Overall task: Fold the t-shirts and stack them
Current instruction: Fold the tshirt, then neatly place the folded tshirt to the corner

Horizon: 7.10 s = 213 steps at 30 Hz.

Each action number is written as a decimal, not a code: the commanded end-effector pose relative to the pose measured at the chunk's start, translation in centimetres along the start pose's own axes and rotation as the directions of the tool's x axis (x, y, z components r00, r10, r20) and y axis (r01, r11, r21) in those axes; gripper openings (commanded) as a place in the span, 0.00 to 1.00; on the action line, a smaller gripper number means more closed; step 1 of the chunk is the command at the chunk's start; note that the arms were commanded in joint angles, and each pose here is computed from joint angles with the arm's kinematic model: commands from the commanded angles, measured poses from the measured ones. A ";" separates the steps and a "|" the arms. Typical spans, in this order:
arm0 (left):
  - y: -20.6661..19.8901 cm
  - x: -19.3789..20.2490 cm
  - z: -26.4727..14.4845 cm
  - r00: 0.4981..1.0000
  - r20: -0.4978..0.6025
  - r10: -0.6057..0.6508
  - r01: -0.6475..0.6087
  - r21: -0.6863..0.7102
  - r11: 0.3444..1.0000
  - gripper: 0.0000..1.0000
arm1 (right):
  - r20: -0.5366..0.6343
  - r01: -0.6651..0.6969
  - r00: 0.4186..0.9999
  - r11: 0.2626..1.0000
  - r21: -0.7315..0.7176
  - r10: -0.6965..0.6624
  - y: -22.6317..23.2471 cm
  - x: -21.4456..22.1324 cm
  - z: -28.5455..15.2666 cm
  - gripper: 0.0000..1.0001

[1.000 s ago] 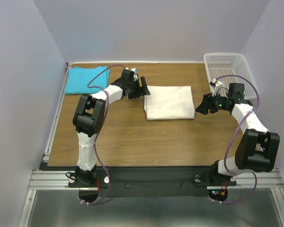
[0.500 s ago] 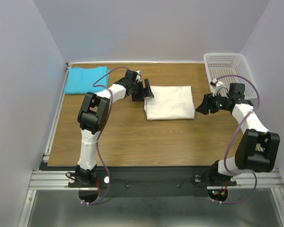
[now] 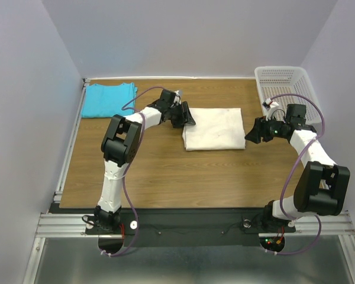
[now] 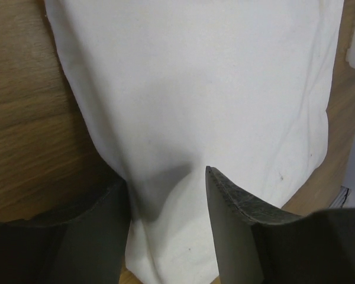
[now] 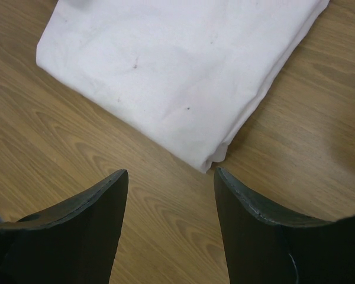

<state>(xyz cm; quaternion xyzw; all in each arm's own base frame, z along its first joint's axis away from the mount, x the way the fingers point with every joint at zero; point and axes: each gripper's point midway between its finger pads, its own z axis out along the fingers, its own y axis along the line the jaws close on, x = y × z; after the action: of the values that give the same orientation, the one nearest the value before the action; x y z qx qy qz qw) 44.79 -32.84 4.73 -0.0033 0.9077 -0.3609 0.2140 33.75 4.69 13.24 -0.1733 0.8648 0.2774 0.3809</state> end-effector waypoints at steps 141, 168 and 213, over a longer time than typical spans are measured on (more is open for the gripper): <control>6.8 -24.3 -35.1 0.652 0.247 0.717 -0.007 -0.943 0.332 0.00 | -0.008 -0.069 0.998 0.993 -0.096 0.069 -0.1 1.1 1.2 0.66; 5.0 -25.9 -39.3 0.602 0.274 0.750 0.055 -0.951 0.303 0.00 | -0.009 -0.072 0.997 0.993 -0.098 0.072 -0.2 1.0 1.3 0.66; 21.8 -29.6 -32.7 0.726 0.261 0.636 0.110 -0.957 0.267 0.00 | -0.012 -0.085 0.996 0.989 -0.118 0.084 0.1 1.2 1.4 0.66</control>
<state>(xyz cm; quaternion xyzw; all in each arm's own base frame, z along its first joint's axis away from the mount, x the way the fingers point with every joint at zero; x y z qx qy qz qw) 60.52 8.30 17.86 -0.0333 0.8401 0.3096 0.4442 33.13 5.26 10.69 -0.1517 0.8643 0.3353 0.3428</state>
